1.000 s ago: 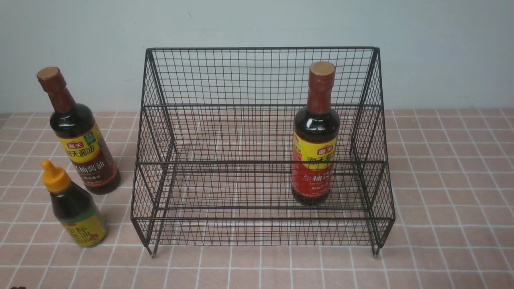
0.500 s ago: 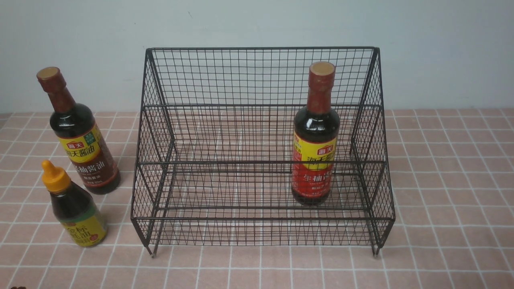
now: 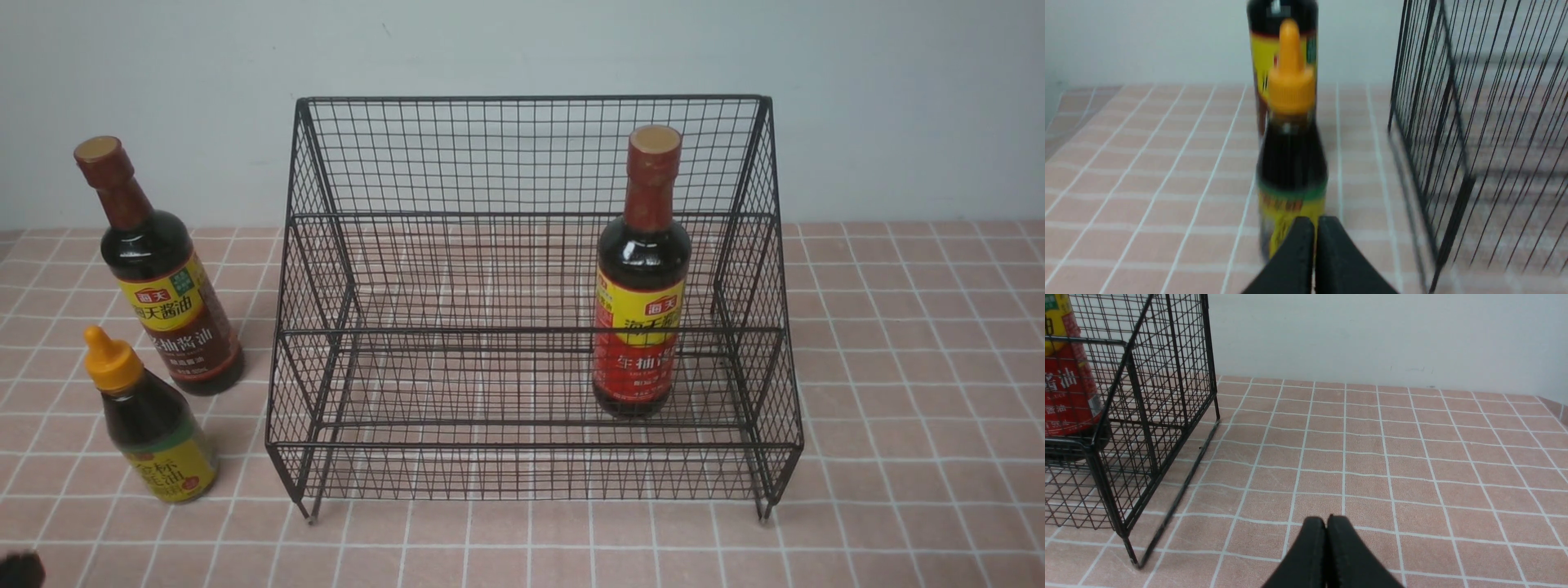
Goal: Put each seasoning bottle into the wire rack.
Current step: Use the left arm to grab the condiment bottle closest to it
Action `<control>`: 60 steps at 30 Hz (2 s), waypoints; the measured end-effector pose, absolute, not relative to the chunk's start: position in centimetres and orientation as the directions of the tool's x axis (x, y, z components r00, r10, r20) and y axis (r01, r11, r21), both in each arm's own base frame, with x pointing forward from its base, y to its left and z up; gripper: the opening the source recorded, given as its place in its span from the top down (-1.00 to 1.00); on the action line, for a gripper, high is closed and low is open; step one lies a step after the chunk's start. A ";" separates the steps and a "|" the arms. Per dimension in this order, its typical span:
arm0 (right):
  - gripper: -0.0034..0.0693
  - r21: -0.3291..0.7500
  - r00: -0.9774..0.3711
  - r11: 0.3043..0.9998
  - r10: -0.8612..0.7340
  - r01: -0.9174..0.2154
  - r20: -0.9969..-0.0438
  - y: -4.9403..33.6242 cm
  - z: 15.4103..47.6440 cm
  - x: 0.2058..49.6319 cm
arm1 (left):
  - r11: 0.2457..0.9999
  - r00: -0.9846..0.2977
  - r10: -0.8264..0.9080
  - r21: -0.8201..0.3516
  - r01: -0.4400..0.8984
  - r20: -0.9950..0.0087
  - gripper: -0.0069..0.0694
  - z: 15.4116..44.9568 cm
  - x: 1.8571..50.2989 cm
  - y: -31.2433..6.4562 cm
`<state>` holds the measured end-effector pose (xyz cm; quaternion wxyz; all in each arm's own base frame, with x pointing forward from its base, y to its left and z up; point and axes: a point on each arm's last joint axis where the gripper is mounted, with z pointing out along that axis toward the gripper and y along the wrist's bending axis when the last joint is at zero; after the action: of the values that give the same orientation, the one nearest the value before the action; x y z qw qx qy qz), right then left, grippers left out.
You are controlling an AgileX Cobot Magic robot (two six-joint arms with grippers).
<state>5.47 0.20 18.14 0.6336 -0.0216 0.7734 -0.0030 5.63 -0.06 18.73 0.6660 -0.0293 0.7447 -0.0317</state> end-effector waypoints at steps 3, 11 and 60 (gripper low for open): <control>0.95 -0.032 -0.196 0.999 -0.037 -0.030 -0.980 0.2 18.1 5.5 | 0.983 0.058 -0.182 -0.181 0.016 -0.982 0.84 20.3 5.7 0.0; 0.95 -0.032 -0.196 0.999 -0.037 -0.030 -0.980 0.2 18.1 5.5 | 0.986 0.291 -0.163 -0.161 0.032 -0.943 0.84 22.4 5.3 0.2; 0.95 -0.031 -0.196 0.999 -0.036 -0.030 -0.980 0.2 18.1 5.5 | 0.985 -0.214 -0.148 -0.125 -0.116 -0.965 -0.23 17.9 23.1 0.7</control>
<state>5.47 0.21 18.14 0.6336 -0.0212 0.7734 -0.0026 23.12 0.71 17.92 0.6210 -0.0847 0.7792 -0.0127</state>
